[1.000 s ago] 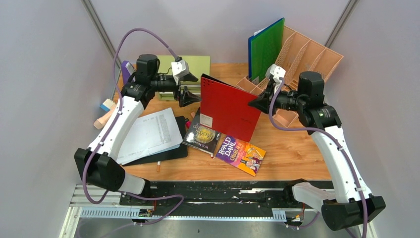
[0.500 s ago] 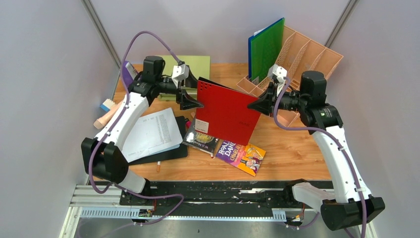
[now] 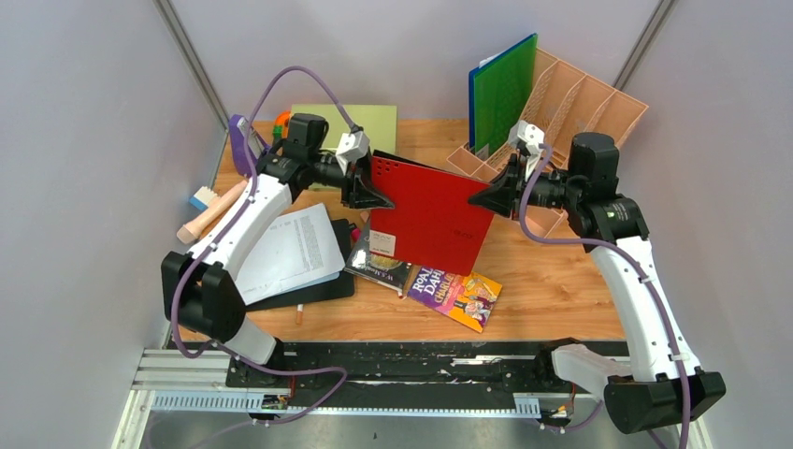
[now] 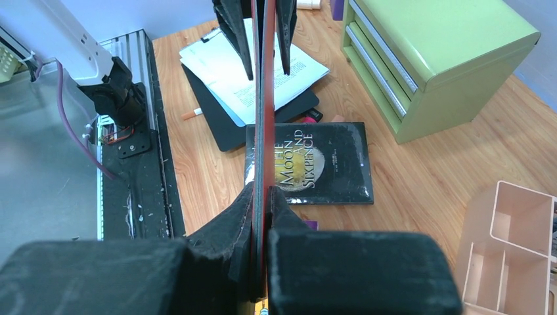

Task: Organize the desk
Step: Pick up the folder from the center of the board.

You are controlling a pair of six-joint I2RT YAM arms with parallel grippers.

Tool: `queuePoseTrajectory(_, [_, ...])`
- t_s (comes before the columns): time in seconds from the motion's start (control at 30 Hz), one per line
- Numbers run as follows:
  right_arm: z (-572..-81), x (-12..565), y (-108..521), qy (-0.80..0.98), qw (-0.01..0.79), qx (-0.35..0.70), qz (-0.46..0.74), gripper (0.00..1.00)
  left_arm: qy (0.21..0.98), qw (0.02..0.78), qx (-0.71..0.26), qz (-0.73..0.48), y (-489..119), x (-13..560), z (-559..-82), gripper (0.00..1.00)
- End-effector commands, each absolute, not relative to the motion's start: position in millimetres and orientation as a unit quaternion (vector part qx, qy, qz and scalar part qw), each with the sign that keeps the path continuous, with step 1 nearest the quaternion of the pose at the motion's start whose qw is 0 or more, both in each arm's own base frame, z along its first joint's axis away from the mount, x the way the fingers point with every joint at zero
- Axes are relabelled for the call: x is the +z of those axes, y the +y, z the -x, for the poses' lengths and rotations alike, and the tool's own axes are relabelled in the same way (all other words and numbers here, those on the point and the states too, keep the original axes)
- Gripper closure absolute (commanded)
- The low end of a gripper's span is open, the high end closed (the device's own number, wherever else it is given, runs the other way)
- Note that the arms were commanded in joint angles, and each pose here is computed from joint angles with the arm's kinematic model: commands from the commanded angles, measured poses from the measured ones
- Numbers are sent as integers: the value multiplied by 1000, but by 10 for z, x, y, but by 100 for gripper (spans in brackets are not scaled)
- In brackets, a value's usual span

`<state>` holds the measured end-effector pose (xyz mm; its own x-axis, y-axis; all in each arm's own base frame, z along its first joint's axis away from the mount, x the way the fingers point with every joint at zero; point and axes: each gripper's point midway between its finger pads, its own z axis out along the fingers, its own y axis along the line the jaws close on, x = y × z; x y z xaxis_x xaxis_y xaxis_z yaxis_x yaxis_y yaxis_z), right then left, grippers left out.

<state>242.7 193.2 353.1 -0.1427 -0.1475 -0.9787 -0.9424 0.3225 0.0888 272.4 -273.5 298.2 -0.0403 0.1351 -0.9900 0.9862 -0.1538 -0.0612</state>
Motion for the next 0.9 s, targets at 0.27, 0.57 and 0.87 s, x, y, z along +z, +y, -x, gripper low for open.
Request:
queuePoseTrajectory(0.27, [-2585,3825,1802,636,552,354,406,99,531,412,-528,-519,-2899,3222,-2789,100])
queuePoseTrajectory(0.57, [-3057,3860,1313,709,596,248,285,28,623,472,-468,-413,-2827,3680,-3163,100])
queuePoseTrajectory(0.87, [-3437,3631,612,762,601,167,176,22,632,565,-392,-357,-2518,4190,-3302,100])
